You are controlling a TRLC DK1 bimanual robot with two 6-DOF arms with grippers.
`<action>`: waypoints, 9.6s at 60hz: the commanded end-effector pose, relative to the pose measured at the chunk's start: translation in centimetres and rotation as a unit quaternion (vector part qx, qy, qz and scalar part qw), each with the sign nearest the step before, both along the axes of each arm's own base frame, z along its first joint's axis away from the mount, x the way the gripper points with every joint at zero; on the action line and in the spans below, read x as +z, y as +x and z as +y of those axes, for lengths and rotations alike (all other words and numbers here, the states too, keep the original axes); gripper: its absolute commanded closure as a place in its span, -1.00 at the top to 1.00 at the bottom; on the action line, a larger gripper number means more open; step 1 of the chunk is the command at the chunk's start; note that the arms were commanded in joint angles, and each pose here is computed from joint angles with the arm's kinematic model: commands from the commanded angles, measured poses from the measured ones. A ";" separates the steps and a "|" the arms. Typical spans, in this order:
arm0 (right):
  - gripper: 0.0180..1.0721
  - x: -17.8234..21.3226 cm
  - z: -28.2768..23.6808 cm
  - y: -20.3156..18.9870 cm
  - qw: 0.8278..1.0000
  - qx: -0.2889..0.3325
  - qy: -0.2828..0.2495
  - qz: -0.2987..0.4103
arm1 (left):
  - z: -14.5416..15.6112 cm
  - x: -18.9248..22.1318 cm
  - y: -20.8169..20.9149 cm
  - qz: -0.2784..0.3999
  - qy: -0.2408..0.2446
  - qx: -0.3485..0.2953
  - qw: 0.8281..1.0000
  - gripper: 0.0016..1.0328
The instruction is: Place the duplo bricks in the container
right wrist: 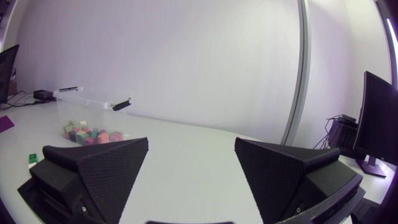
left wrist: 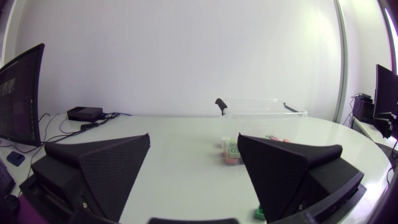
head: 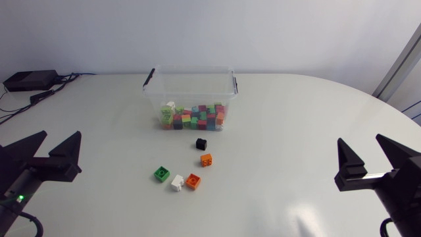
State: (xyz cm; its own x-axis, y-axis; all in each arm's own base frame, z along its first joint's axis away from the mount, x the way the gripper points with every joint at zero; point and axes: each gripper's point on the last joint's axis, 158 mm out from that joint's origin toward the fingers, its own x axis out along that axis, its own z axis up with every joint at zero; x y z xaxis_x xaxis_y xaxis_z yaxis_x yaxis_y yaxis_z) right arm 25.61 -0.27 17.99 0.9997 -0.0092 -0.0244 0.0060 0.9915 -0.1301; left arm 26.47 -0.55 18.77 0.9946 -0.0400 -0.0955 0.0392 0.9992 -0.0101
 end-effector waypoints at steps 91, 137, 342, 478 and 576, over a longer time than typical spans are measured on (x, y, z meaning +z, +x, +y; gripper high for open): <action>0.91 -7.0 10.2 7.0 0.886 0.103 -0.075 0.446 | -14.0 -18.1 5.4 0.575 0.180 -0.210 0.770 0.80; 0.91 -11.0 17.9 7.0 0.846 0.214 -0.080 0.482 | -14.8 -22.5 4.3 0.615 0.183 -0.233 0.731 0.00; -0.47 -8.4 24.2 14.4 0.849 0.163 -0.028 0.502 | -20.6 0.5 27.5 0.220 0.039 -0.274 0.935 0.68; 0.91 5.7 29.8 25.4 0.933 0.188 -0.003 0.307 | -17.3 -12.4 4.0 0.395 0.217 -0.419 0.789 0.91; 0.91 -9.7 23.4 3.2 0.803 0.334 -0.150 0.470 | -20.9 -22.5 0.8 0.303 0.477 -0.668 0.485 0.68</action>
